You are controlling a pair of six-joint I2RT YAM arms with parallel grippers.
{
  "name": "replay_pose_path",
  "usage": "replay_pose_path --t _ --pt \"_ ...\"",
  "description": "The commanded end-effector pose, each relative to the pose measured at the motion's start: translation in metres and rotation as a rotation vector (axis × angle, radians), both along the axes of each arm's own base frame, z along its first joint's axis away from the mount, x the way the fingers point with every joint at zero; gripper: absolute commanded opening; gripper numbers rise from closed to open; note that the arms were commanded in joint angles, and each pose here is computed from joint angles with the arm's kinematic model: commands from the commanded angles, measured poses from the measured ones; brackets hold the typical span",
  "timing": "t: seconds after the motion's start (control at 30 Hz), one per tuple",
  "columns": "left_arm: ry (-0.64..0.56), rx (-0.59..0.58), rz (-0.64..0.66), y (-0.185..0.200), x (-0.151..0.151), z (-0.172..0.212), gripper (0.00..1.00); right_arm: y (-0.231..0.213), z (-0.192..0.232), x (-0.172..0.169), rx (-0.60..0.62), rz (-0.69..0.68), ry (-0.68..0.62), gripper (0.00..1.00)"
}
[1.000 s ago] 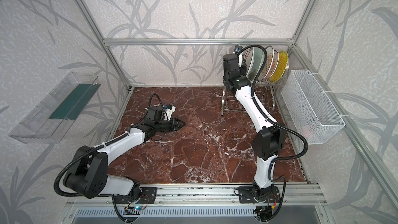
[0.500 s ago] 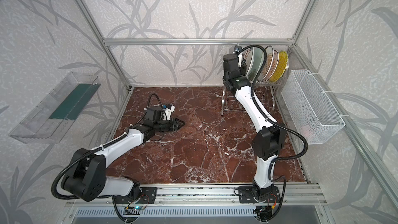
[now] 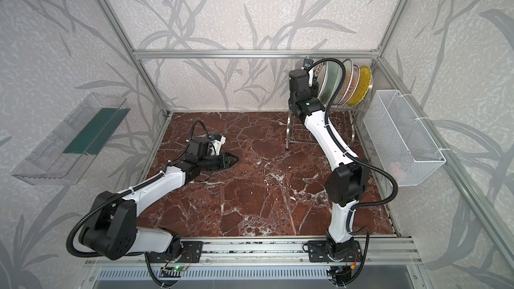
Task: Load the plates into the dish rack
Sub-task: 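Push the plate down into the rack slot with the right gripper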
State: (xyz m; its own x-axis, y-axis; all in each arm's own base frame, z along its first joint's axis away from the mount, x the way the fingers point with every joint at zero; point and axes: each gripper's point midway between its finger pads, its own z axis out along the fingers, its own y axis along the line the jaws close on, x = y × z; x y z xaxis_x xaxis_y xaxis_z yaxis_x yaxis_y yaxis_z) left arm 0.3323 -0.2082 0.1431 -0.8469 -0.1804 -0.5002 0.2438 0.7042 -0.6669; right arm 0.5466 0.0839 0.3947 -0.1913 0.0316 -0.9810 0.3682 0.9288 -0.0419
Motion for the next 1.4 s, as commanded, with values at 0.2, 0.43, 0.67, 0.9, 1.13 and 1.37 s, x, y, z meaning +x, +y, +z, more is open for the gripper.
replay_pose_path --t 0.2,0.43,0.67,0.9,1.13,1.37 --pt "-0.017 0.006 -0.009 -0.001 0.001 0.004 0.38 0.002 -0.028 0.003 -0.017 0.035 0.096 0.27" --pt "-0.017 0.007 -0.008 0.000 0.000 0.004 0.38 0.001 -0.024 0.002 -0.011 0.039 0.089 0.38" --pt "-0.015 0.006 -0.010 0.000 -0.001 0.004 0.38 -0.001 -0.017 -0.001 -0.008 0.045 0.072 0.50" --pt "-0.015 0.006 -0.007 0.000 -0.001 0.003 0.39 -0.001 -0.011 -0.001 -0.004 0.060 0.056 0.60" --pt "-0.011 0.007 -0.007 0.000 0.000 0.002 0.39 -0.001 0.003 -0.002 -0.006 0.074 0.025 0.70" --pt "-0.018 0.004 -0.007 -0.001 0.000 0.004 0.41 -0.002 0.029 -0.005 -0.013 0.090 -0.023 0.74"
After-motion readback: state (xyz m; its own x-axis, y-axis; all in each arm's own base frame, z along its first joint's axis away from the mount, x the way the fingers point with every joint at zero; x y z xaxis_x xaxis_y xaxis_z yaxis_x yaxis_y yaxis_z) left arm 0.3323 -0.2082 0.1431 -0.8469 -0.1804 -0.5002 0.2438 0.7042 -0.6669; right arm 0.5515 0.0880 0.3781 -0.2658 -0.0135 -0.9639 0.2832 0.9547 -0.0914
